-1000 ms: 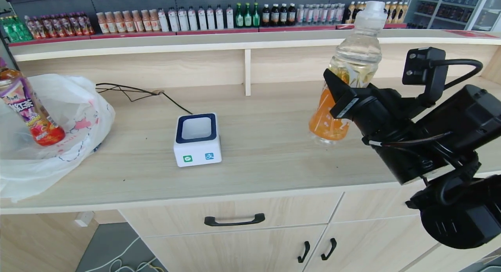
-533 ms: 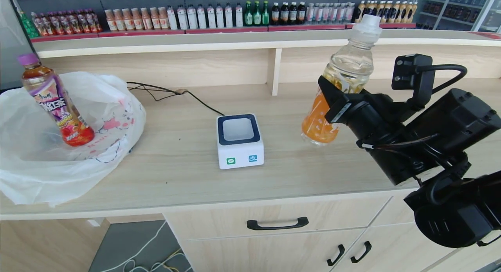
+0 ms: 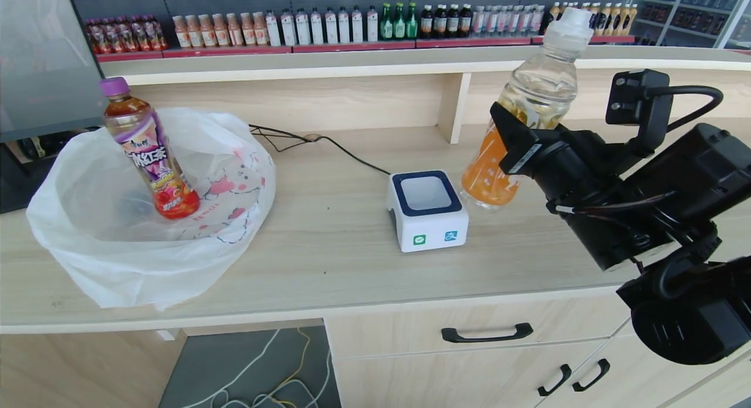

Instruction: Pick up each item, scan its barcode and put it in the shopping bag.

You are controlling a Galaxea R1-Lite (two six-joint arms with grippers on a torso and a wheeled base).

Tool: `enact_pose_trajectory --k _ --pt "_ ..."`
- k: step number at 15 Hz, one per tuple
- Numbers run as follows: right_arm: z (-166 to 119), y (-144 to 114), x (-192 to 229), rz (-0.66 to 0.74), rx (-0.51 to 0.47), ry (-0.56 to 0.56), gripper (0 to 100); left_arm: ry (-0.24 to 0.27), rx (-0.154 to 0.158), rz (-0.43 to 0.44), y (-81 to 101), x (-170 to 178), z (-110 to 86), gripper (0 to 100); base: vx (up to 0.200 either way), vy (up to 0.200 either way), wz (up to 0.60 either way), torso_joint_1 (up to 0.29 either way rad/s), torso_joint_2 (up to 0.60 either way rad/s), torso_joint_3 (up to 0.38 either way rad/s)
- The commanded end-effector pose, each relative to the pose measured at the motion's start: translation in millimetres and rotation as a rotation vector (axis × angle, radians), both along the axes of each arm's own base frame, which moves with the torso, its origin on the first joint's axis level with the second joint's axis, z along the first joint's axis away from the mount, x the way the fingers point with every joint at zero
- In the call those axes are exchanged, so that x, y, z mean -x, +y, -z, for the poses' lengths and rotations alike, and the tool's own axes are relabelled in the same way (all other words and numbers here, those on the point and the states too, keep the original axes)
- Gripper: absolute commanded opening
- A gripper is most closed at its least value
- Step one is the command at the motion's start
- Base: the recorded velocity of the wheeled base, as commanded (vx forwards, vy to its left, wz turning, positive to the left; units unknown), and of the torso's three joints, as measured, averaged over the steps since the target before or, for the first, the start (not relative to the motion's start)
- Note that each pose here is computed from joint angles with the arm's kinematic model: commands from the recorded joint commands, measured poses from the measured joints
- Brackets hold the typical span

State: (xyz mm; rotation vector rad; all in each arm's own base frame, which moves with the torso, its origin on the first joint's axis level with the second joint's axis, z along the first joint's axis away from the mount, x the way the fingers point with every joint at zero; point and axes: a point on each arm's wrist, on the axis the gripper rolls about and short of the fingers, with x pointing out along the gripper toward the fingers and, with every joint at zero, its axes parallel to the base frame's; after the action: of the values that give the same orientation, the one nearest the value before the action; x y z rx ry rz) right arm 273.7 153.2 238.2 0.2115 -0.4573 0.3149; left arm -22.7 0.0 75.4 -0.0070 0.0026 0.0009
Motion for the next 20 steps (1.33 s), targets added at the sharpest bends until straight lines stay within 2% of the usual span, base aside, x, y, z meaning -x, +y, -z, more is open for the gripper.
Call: enact_pose_trajectory --k 1,8,12,16,18,20 --pt "-11.5 -7.1 5.3 0.011 -0.019 -0.034 0 0.001 -0.001 -0.001 0.0 0.0 0.0 100 0.000 0.000 0.00 0.000 0.00 0.000" --pt "-16.3 -14.7 4.6 0.019 -0.051 -0.038 0 0.001 -0.001 -0.002 0.0 0.0 0.0 100 0.000 0.000 0.00 0.000 0.00 0.000" --pt "-36.7 -2.7 4.9 -0.029 -0.082 -0.105 0 0.001 -0.001 -0.001 0.0 0.0 0.0 100 0.000 0.000 0.00 0.000 0.00 0.000" --pt "-46.5 46.1 24.4 -0.186 -0.110 -0.122 0 0.001 -0.001 -0.002 0.0 0.0 0.0 100 0.000 0.000 0.00 0.000 0.00 0.000" --pt "-44.6 58.0 17.2 -0.167 -0.132 -0.099 0 0.001 -0.001 -0.002 0.0 0.0 0.0 100 0.000 0.000 0.00 0.000 0.00 0.000" --pt "-57.5 73.7 13.4 -0.160 -0.263 -0.064 0 0.001 -0.001 0.001 0.0 0.0 0.0 100 0.000 0.000 0.00 0.000 0.00 0.000"
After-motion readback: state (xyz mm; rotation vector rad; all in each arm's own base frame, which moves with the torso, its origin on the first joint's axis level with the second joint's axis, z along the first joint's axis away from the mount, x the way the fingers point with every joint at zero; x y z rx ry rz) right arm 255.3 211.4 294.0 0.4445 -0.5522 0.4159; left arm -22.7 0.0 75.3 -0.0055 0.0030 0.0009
